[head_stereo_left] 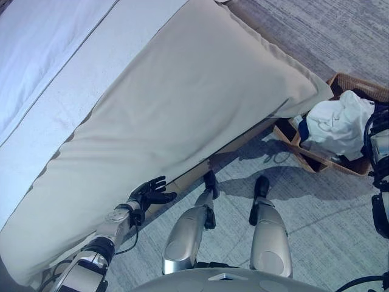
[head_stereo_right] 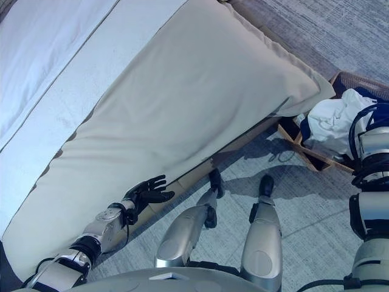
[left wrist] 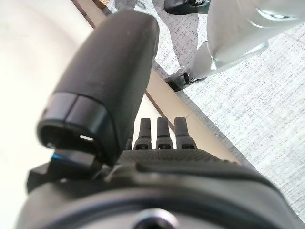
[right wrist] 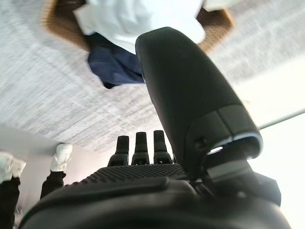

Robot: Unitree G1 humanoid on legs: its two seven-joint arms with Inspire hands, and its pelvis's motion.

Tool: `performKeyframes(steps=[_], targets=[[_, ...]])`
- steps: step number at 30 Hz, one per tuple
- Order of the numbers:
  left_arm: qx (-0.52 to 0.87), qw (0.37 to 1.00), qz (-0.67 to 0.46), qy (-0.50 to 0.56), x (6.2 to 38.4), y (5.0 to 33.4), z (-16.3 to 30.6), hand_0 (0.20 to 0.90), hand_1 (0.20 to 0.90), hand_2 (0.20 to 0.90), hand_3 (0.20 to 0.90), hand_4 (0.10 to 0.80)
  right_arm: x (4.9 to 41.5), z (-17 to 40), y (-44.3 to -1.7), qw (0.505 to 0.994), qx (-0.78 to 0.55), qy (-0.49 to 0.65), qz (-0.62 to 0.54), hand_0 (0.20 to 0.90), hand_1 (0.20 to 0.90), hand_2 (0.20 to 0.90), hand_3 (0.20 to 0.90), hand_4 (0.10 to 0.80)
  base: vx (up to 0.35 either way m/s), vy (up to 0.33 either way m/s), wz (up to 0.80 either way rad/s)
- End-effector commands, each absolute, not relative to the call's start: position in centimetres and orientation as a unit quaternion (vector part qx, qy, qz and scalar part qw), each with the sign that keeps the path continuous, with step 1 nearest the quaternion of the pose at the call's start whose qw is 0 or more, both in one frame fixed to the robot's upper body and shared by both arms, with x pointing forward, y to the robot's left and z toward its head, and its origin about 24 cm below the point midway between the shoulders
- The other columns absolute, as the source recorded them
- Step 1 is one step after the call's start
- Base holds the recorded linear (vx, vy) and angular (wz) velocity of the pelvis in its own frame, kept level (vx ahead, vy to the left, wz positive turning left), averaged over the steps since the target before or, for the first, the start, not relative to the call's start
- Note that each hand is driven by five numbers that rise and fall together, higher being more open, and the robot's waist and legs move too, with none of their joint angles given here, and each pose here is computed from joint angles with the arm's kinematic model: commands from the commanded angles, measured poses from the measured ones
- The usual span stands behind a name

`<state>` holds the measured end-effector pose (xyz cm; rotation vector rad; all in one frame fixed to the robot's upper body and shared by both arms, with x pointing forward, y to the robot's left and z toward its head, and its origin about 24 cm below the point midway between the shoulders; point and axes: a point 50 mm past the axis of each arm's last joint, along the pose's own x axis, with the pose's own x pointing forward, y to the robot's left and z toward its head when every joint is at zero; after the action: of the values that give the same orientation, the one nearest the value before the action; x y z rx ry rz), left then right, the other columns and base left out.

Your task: Pick up the clothes from the bed and place them into the basket

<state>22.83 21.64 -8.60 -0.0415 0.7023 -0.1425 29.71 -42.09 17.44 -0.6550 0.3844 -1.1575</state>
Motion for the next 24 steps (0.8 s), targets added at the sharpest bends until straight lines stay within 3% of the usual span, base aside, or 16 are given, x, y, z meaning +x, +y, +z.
performKeyframes(steps=[1, 5, 6, 7, 10, 17, 24], targets=[[-0.017, 0.927, -0.022, 0.374, 20.8, 24.5, -9.5, 0.900, 0.900, 0.900, 0.900, 0.800, 29.1, 20.7, -42.2, 0.754, -0.341, 0.052, -0.559, 0.900, 0.900, 0.900, 0.900, 0.800, 0.064, 0.083, -0.01], [-0.009, 0.914, -0.014, 0.406, 19.2, 24.4, -10.8, 0.900, 0.900, 0.900, 0.900, 0.800, 29.8, 13.4, -38.3, 0.870, -0.248, 0.057, -0.421, 0.900, 0.900, 0.900, 0.900, 0.800, 0.083, 0.067, -0.04], [-0.008, 0.913, -0.014, 0.407, 19.1, 24.4, -10.8, 0.900, 0.900, 0.900, 0.900, 0.800, 29.8, 13.3, -38.4, 0.870, -0.248, 0.057, -0.422, 0.900, 0.900, 0.900, 0.900, 0.800, 0.136, 0.054, -0.14], [-0.006, 0.906, -0.010, 0.424, 18.2, 24.3, -11.4, 0.900, 0.900, 0.900, 0.900, 0.800, 29.0, 8.6, -36.3, 0.916, -0.177, 0.093, -0.347, 0.900, 0.900, 0.900, 0.900, 0.800, 0.141, 0.054, -0.16], [-0.002, 0.892, -0.010, 0.453, 16.6, 24.3, -12.5, 0.900, 0.900, 0.900, 0.900, 0.800, 26.2, 2.1, -34.6, 0.945, -0.071, 0.166, -0.273, 0.900, 0.900, 0.900, 0.900, 0.800, 0.147, 0.065, -0.13], [0.002, 0.861, -0.014, 0.509, 12.9, 24.0, -14.4, 0.900, 0.900, 0.900, 0.900, 0.800, 18.7, -8.7, -29.3, 0.924, -0.051, 0.327, -0.193, 0.900, 0.900, 0.900, 0.900, 0.800, 0.126, 0.107, -0.12], [0.004, 0.842, -0.015, 0.539, 11.5, 24.1, -15.0, 0.900, 0.900, 0.900, 0.900, 0.800, 13.6, -13.1, -27.0, 0.880, -0.080, 0.453, -0.122, 0.900, 0.900, 0.900, 0.900, 0.800, 0.056, 0.074, -0.08]])
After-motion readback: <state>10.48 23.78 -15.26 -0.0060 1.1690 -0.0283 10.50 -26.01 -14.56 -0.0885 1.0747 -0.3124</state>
